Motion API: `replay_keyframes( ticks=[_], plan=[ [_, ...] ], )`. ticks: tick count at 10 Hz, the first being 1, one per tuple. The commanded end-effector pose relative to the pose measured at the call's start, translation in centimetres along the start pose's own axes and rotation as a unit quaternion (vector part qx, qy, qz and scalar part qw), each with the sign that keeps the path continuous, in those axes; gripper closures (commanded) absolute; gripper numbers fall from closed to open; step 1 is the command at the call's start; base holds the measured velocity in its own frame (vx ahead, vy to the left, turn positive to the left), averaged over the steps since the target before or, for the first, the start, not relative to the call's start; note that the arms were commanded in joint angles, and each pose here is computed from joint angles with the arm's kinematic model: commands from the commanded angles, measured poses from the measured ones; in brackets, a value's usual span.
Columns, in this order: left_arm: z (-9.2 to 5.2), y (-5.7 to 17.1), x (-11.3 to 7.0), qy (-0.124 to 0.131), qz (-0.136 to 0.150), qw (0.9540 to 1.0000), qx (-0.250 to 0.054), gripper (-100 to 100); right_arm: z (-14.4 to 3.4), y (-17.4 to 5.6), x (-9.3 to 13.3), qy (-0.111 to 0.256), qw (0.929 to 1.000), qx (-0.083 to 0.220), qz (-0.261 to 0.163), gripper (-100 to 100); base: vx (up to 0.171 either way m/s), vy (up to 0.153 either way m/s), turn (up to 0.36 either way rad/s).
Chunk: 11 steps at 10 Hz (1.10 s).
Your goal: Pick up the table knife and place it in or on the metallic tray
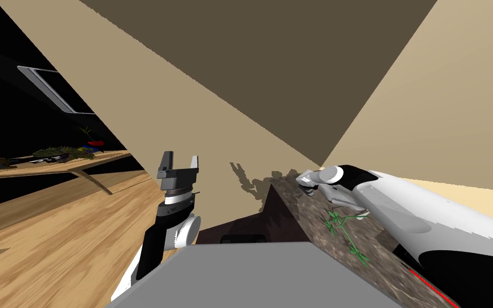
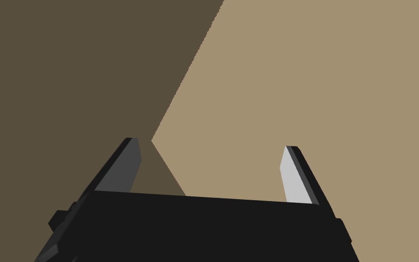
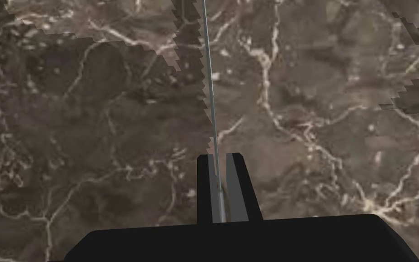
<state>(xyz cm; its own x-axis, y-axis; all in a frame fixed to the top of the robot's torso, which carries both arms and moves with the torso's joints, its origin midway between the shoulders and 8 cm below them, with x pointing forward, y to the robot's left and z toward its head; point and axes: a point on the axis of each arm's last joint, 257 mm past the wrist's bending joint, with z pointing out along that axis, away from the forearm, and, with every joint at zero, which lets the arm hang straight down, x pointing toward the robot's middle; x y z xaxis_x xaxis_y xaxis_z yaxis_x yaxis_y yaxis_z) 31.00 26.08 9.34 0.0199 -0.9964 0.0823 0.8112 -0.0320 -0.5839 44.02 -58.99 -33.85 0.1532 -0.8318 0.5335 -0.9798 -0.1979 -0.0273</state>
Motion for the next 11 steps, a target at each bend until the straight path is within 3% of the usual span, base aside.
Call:
replay_keyframes(
  ticks=[1, 3, 4, 5, 7, 8, 9, 11],
  plan=[
    [0.0, 0.0, 0.0, 0.000, 0.000, 1.0000, 0.000, 0, -0.3, -0.2, 0.5, -0.001, 0.9999, 0.006, -0.011, 100, 0.081, 0.146, -0.186],
    [0.0, 0.0, 0.0, 0.000, 0.000, 1.0000, 0.000, 0, -0.4, -0.1, 0.6, -0.001, 0.9999, 0.006, -0.012, 100, 0.060, 0.095, -0.098],
    [0.0, 0.0, 0.0, 0.000, 0.000, 1.0000, 0.000, 0, -0.4, -0.1, 0.7, -0.001, 0.9999, 0.007, -0.014, 0, 0.005, 0.012, 0.008],
    [0.0, 0.0, 0.0, 0.000, 0.000, 1.0000, 0.000, 0, -0.1, 0.8, 3.7, 0.020, 0.9997, 0.010, -0.007, 100, 0.003, -0.039, 0.065],
    [0.0, 0.0, 0.0, 0.000, 0.000, 1.0000, 0.000, 0, 0.0, 1.4, 5.5, 0.033, 0.9994, 0.011, -0.003, 100, 0.010, -0.077, 0.023],
    [0.0, 0.0, 0.0, 0.000, 0.000, 1.0000, 0.000, 0, 0.1, 2.2, 7.9, 0.051, 0.9986, 0.012, 0.002, 100, 0.010, -0.080, 0.045],
    [0.0, 0.0, 0.0, 0.000, 0.000, 1.0000, 0.000, 0, 0.1, 2.2, 7.9, 0.051, 0.9986, 0.012, 0.002, 100, 0.006, -0.062, 0.010],
    [0.0, 0.0, 0.0, 0.000, 0.000, 1.0000, 0.000, 0, 0.2, 4.2, 12.7, 0.086, 0.9961, 0.012, 0.008, 100, -0.001, -0.080, 0.054]
  ],
)
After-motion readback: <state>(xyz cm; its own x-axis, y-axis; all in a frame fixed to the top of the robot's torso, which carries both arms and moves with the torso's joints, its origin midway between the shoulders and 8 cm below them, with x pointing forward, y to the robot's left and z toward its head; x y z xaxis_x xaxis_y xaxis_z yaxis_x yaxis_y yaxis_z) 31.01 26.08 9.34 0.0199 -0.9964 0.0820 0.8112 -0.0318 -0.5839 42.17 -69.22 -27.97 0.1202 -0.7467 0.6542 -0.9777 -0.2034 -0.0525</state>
